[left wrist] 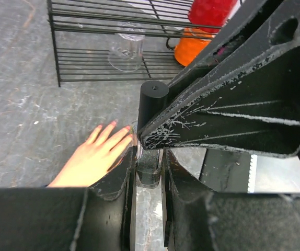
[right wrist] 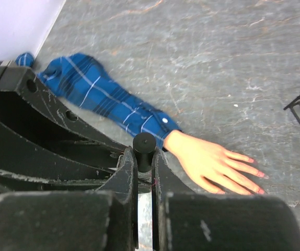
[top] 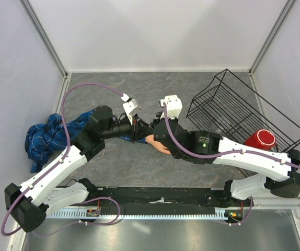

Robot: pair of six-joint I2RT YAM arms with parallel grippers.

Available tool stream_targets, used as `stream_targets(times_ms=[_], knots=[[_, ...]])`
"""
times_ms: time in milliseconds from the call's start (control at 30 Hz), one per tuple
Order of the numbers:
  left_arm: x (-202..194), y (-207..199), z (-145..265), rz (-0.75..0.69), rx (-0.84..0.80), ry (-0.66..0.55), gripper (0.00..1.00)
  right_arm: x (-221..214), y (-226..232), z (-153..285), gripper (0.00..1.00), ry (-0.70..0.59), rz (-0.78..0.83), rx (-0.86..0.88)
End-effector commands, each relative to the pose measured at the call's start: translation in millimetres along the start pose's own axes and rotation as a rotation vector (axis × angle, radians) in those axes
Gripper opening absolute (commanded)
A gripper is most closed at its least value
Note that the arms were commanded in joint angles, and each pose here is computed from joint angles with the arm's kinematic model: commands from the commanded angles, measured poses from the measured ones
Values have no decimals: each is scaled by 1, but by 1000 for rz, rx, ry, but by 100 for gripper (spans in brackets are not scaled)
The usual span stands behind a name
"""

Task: Paint the nails

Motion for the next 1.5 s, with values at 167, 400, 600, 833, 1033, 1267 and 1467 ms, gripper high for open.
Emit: stream_targets(times_ms=[167, 400, 600, 833, 1033, 1267, 1467], knots=[[33, 8, -8, -84, 17, -92, 2, 23, 19, 29, 46, -9, -53, 191], [24, -31, -11, -78, -245, -27, 2, 27, 0, 61, 62, 13, 38, 335], [19, -63, -3, -69, -469, -9, 2, 21, -7, 67, 56, 101, 117, 421], [15, -67, -2, -59, -509, 10, 2, 27, -22, 63, 50, 99, 119, 386], [14, -69, -2, -54, -520, 17, 2, 34, -17, 64, 49, 79, 117, 420], [13, -71, -1, -56, -534, 24, 2, 32, -8, 59, 37, 96, 135, 457], [13, -72, -1, -57, -539, 26, 2, 32, -7, 61, 0, 101, 147, 485]])
Point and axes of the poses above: each gripper's point midway between its finger pads, its own z axis back along the fingers, its own y axis along the line the jaws close on, x = y × z, the point moved 1 cm from there along z, back along the fingers, and after that the axes turned 8 degrees about z, right-handed, at the moved point
